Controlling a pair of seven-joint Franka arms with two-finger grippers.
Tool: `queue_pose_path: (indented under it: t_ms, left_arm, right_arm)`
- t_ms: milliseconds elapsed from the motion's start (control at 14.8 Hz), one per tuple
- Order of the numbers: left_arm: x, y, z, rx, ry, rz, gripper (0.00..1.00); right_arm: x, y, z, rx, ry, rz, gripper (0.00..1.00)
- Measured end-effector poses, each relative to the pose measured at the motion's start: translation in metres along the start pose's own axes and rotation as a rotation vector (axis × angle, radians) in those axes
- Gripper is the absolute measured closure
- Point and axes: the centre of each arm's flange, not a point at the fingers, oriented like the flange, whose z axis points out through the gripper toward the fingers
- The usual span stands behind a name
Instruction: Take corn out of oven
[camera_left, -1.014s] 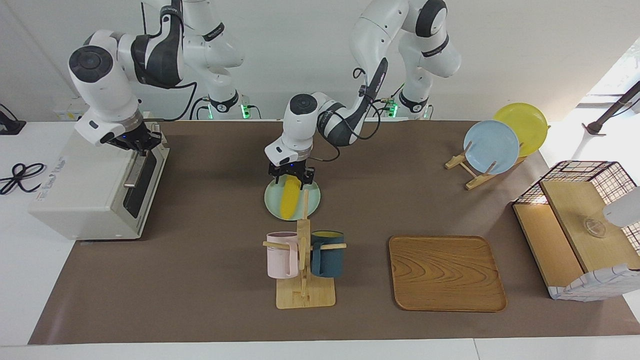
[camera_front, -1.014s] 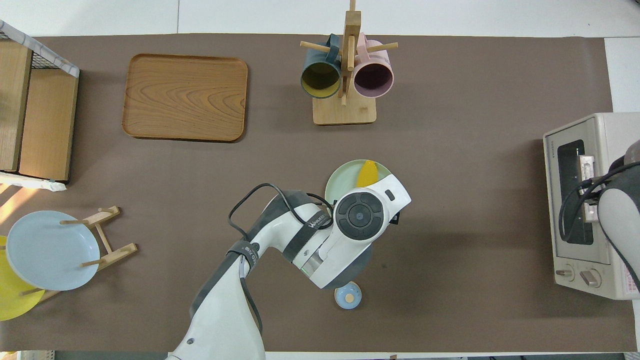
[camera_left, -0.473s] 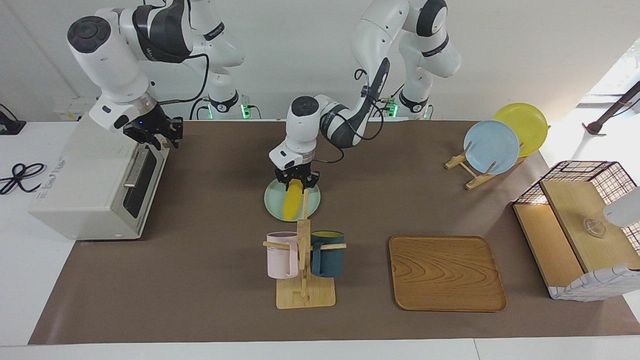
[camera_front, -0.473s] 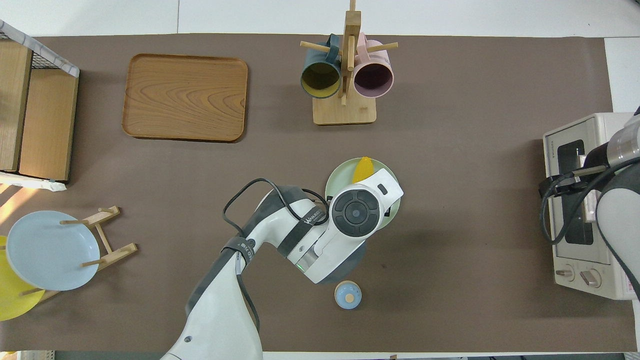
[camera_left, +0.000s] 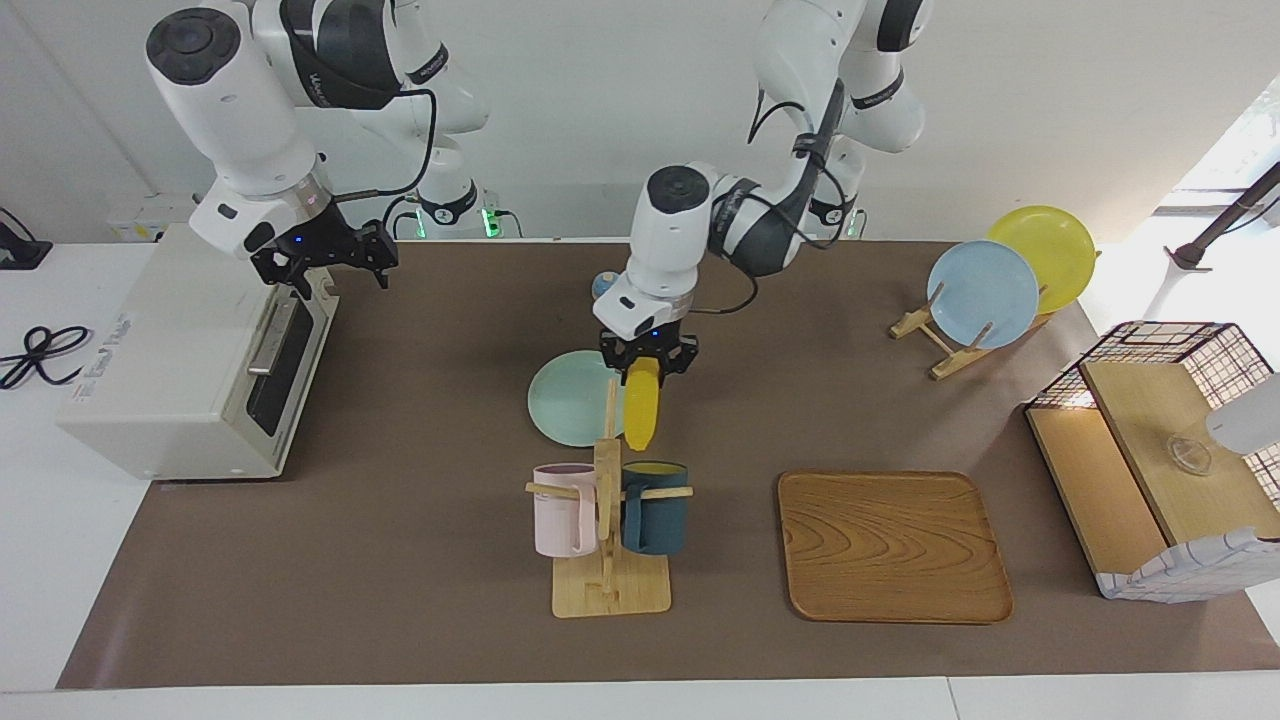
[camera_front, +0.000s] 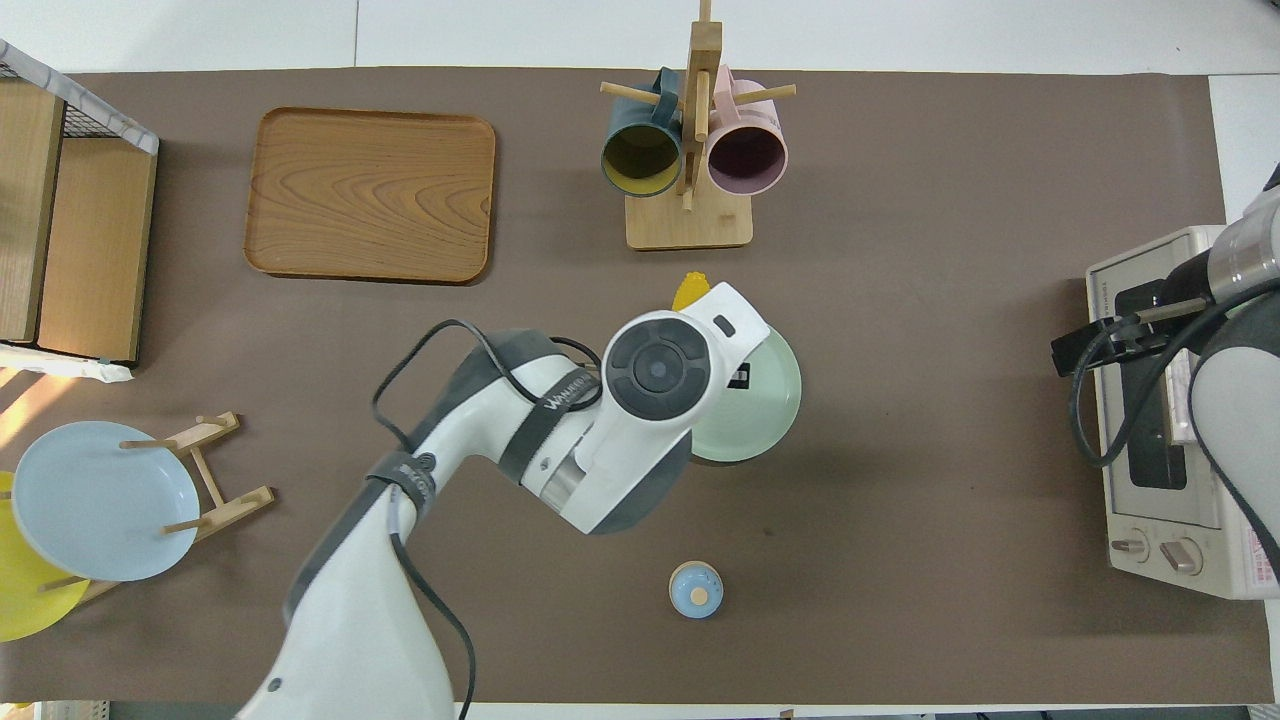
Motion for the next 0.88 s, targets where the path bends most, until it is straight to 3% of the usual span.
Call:
queue_pose_path:
  t_ms: [135, 541, 676, 879]
  left_arm:
    - [0.031, -0.073, -0.024, 0.022, -0.018, -0.014, 0.46]
    - [0.095, -0.285, -0.028, 0.044, 0.006, -0.069, 0.46]
    - [0.105, -0.318, -0.020, 0.049, 0.025, -0.087, 0.46]
    - [0.132, -0.326, 0.013, 0.056, 0.034, -0.097, 0.46]
  right_arm:
    - [0.001, -0.002, -0.004, 0.000, -0.001, 0.008, 0.00]
    - [0.000, -0.004, -0.009, 0.000, -0.001, 0.020, 0.00]
    - [0.000, -0.004, -0.009, 0.000, -0.001, 0.020, 0.00]
    - [0.000, -0.004, -0.010, -0.001, 0.000, 0.019, 0.00]
